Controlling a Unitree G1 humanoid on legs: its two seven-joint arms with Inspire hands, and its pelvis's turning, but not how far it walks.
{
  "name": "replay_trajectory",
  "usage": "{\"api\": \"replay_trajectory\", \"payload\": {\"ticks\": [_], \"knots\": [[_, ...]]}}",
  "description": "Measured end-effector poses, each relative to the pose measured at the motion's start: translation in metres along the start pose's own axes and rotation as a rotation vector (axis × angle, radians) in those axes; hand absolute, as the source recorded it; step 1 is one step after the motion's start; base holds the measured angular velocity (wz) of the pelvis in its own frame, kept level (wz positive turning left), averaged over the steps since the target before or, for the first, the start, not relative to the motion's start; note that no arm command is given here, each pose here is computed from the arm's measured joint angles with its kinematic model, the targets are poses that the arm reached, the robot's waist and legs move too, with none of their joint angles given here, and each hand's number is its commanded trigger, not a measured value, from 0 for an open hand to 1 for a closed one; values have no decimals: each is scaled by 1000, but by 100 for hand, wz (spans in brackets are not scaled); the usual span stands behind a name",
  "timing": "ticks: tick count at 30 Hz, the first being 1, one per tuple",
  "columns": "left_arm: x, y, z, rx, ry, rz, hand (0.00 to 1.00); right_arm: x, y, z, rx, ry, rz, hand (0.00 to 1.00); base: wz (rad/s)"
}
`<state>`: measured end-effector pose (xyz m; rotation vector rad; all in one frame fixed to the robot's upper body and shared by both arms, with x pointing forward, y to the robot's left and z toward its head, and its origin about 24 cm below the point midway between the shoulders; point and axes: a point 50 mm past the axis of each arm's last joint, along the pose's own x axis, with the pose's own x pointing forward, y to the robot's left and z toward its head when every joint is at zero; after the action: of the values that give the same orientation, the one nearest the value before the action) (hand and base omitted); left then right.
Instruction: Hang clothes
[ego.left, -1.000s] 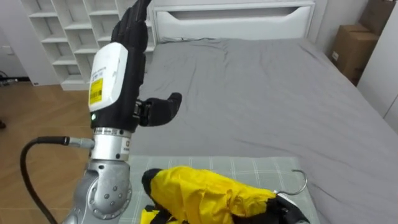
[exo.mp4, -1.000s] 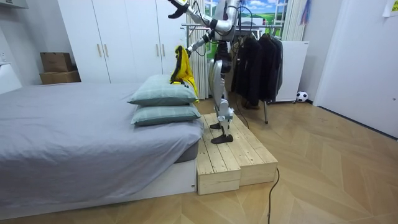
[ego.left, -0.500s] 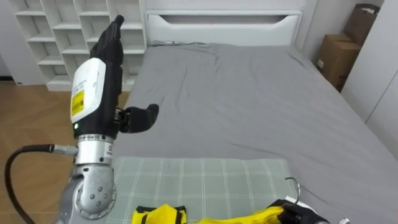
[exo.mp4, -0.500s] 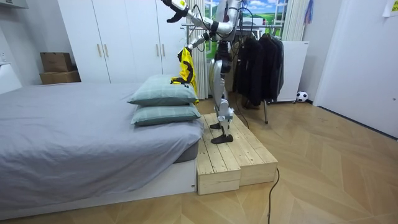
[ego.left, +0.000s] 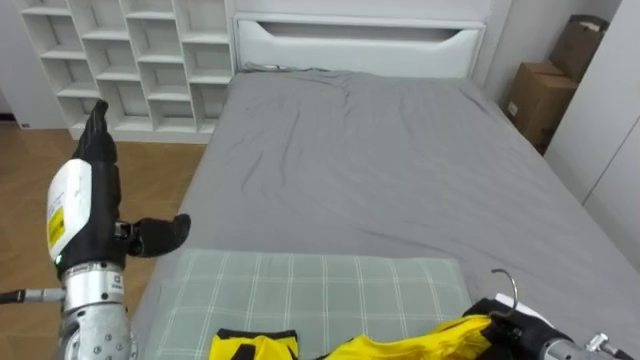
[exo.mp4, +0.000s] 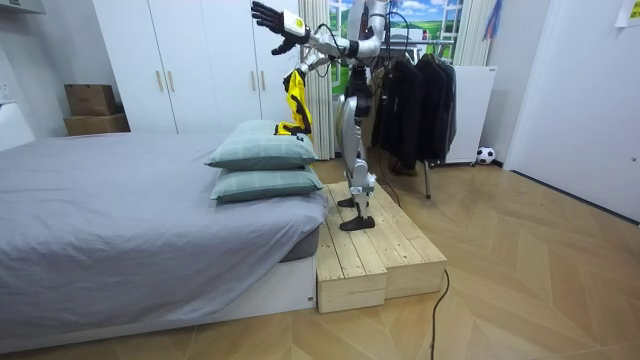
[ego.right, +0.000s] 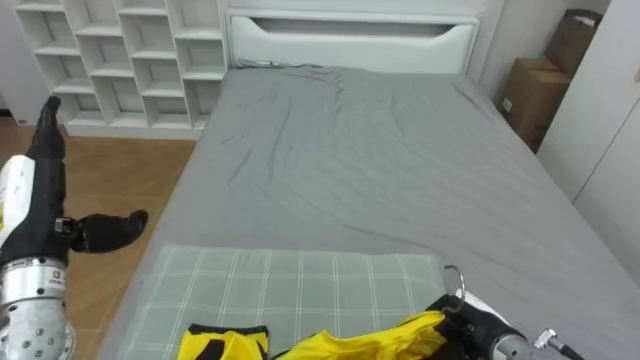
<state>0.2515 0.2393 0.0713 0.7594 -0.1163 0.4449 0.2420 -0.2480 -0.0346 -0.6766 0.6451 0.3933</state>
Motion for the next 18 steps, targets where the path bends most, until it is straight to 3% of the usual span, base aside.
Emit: {"api": "replay_trajectory", "payload": {"ticks": [7, 14, 18], "knots": [[-30, -5, -52, 52, 229, -105, 0, -7, -14, 9, -9, -30, -58, 100, 1], [-47, -5, -91, 99, 401, -146, 0, -7, -16, 6, -13, -3, -68, 100, 0], [-70, -11, -111, 125, 513, -221, 0, -12, -24, 11, -53, 1, -93, 100, 1]]}}
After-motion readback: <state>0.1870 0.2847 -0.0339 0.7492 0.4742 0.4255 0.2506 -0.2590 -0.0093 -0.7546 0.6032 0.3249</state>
